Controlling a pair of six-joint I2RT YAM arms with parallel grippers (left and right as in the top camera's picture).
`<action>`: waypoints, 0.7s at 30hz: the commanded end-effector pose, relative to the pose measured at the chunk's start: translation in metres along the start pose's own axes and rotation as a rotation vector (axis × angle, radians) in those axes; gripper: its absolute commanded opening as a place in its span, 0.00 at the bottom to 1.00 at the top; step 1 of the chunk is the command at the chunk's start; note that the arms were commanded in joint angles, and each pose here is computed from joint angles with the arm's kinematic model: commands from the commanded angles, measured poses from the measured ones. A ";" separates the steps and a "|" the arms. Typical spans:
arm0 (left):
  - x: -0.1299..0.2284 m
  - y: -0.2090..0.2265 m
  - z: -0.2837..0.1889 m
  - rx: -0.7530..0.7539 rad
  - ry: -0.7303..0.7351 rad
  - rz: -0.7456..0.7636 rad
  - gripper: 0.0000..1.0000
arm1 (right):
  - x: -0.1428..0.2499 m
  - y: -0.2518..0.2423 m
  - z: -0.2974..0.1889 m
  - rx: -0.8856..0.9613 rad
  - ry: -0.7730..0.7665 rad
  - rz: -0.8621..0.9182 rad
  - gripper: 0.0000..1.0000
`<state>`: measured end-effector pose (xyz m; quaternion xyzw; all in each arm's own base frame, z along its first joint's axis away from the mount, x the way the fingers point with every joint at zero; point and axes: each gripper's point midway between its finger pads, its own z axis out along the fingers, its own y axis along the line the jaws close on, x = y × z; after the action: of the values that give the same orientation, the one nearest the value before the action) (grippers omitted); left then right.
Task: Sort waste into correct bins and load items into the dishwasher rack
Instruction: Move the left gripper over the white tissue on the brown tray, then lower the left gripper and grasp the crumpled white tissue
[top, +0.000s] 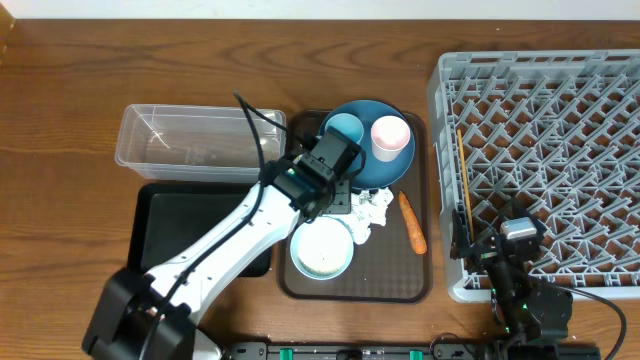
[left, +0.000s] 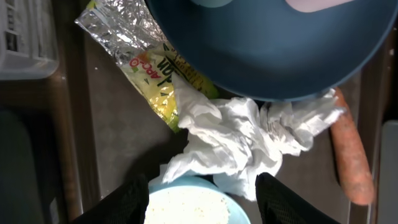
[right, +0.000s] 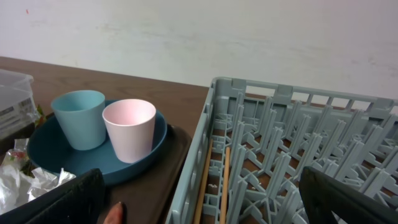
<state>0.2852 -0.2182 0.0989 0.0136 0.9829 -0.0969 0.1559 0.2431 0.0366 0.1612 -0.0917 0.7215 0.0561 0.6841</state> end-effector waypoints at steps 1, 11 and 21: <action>0.003 0.004 0.011 -0.034 0.014 -0.008 0.58 | 0.000 0.001 0.000 -0.003 -0.001 -0.009 0.99; 0.025 0.014 0.054 -0.100 0.133 -0.003 0.59 | 0.000 0.001 0.000 -0.003 -0.001 -0.009 0.99; 0.031 0.019 0.061 -0.121 0.163 0.007 0.59 | 0.000 0.001 0.000 -0.003 -0.001 -0.009 0.99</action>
<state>0.2777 -0.2133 0.0305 0.0139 0.9961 -0.0398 0.0781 0.2431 0.0366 0.1612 -0.0917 0.7215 0.0561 0.6841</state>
